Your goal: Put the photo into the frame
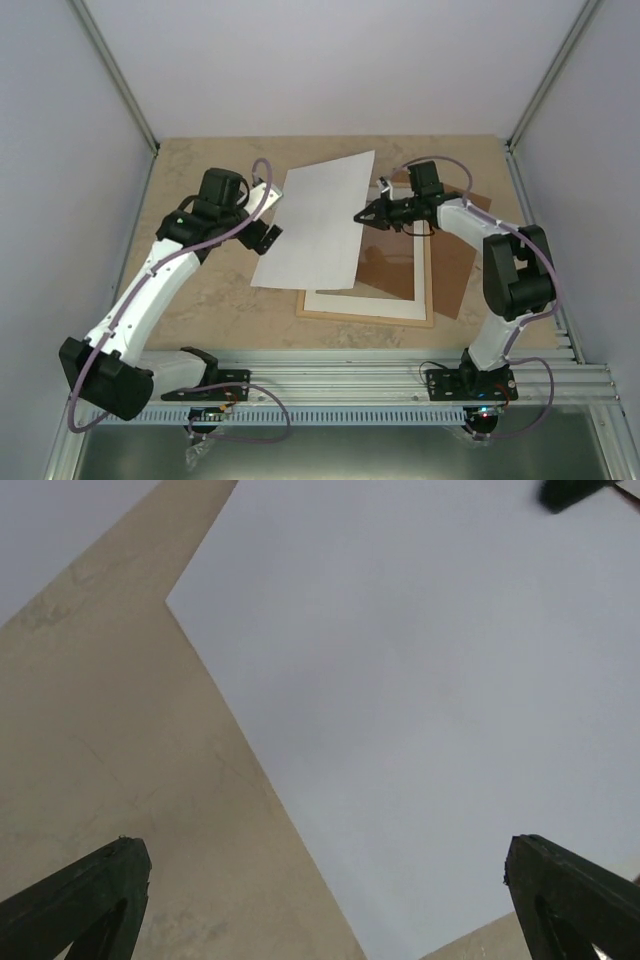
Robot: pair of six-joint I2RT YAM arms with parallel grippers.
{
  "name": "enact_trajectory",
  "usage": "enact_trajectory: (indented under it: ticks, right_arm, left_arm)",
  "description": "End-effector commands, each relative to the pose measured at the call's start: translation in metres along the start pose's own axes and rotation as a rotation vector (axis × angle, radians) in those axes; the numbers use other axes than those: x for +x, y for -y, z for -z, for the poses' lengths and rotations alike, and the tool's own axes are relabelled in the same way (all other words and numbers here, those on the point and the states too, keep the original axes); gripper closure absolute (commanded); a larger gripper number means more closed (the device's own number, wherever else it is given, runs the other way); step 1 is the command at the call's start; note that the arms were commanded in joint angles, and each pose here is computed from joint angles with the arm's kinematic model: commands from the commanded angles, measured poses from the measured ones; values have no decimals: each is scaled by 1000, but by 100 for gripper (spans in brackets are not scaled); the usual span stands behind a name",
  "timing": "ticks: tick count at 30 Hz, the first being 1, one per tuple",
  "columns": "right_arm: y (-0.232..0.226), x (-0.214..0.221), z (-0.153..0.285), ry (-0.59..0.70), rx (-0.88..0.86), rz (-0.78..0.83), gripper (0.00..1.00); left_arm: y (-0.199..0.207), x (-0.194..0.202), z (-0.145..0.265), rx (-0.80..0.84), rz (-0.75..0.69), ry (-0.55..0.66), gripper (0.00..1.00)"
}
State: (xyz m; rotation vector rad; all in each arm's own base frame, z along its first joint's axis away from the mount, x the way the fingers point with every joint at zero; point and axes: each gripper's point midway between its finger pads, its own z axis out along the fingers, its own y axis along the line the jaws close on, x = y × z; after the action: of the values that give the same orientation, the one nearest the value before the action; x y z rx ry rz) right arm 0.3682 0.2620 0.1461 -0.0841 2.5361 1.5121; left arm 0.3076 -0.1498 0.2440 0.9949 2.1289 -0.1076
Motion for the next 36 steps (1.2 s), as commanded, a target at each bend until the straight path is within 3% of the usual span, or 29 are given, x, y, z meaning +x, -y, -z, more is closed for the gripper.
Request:
enact_trajectory:
  ticks: [1, 8, 21, 36]
  right_arm:
    - [20, 6, 22, -1, -11, 123, 99]
    - [60, 22, 58, -40, 9, 188, 99]
    - [92, 32, 127, -40, 71, 215, 99]
    - [91, 42, 126, -84, -7, 236, 100]
  left_arm:
    - [-7, 2, -13, 24, 137, 20, 1]
    - [-3, 17, -35, 51, 133, -31, 1]
    - [-4, 23, -56, 52, 105, -49, 1]
    - [2, 32, -70, 82, 99, -66, 1]
